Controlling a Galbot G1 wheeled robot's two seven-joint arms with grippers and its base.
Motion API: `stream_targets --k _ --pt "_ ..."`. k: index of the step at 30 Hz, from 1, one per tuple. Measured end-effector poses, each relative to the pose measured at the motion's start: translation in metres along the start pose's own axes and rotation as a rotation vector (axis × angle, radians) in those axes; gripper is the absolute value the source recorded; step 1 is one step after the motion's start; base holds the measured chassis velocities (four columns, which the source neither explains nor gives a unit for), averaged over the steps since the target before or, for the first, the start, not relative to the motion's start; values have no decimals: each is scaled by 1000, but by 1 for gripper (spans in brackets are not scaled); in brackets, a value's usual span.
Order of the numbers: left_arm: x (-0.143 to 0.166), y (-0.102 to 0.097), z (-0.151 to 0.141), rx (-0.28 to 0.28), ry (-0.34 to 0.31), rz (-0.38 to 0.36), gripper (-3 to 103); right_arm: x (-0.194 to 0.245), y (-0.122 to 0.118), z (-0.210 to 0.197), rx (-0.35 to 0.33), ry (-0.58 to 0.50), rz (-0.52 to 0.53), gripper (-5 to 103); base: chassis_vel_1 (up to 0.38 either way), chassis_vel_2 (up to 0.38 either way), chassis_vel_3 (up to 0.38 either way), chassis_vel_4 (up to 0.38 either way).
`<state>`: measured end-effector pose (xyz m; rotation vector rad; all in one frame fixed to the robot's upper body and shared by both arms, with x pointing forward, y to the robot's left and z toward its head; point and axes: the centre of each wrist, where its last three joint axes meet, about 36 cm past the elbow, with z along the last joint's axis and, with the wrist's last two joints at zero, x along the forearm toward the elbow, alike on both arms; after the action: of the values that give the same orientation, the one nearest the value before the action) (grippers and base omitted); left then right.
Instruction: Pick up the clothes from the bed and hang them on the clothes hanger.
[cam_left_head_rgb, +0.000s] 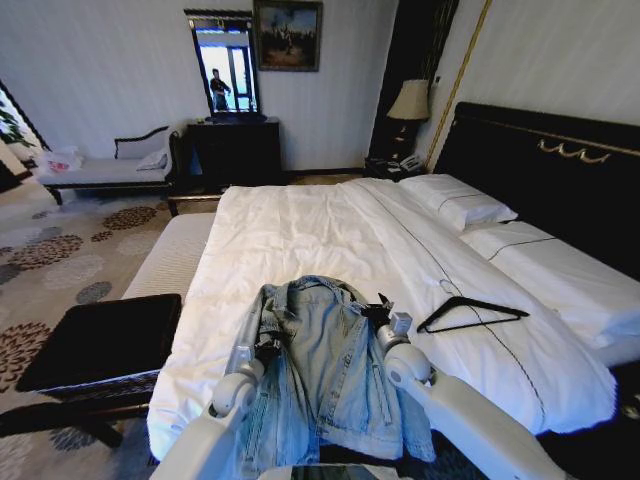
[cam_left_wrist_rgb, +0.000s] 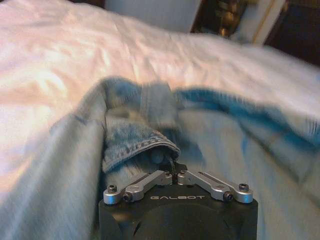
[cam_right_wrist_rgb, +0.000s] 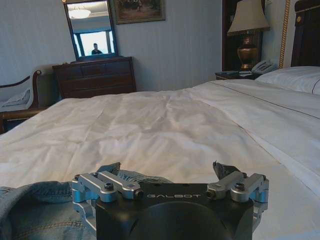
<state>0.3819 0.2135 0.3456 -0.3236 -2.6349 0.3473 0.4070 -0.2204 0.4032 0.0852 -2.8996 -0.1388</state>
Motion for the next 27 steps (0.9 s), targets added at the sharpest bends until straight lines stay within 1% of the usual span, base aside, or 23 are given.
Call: stream_targets --k 2,4,7,10,13,14,16,18,19,21,22,23,27 --pt "6 10 -12 37 -45 0 0 0 0 0 0 -1 0 100 0 0 0 0" --pt "8 13 -15 44 -55 0 0 0 0 0 0 -1 0 100 0 0 0 0" --pt "19 28 -24 56 -92 -20 0 0 3 0 -5 0 -6 100 0 0 0 0" --pt "24 37 -25 54 -97 -45 0 -1 6 0 -9 2 -11 100 0 0 0 0" --pt "26 53 -25 54 -99 -117 0 -1 10 1 -16 5 -16 100 0 0 0 0" --pt "26 53 -25 54 -99 -117 0 -1 10 1 -16 5 -16 100 0 0 0 0" --pt "26 65 -25 60 -91 -183 0 -2 11 2 -20 6 -17 100 0 0 0 0" --pt "26 77 -25 70 -86 -232 0 -2 11 2 -24 7 -18 100 0 0 0 0" --pt "26 77 -25 70 -86 -232 0 -2 11 2 -24 7 -18 100 0 0 0 0" --pt "24 89 -25 86 -88 -261 0 -3 12 1 -30 3 -18 100 0 0 0 0" --pt "24 89 -25 86 -88 -261 0 -3 12 1 -30 3 -18 100 0 0 0 0" --pt "22 94 -25 96 -94 -269 0 -3 12 1 -36 1 -20 100 0 0 0 0" --pt "18 103 -25 112 -106 -274 0 -2 14 2 -57 -6 -35 100 0 0 0 0"
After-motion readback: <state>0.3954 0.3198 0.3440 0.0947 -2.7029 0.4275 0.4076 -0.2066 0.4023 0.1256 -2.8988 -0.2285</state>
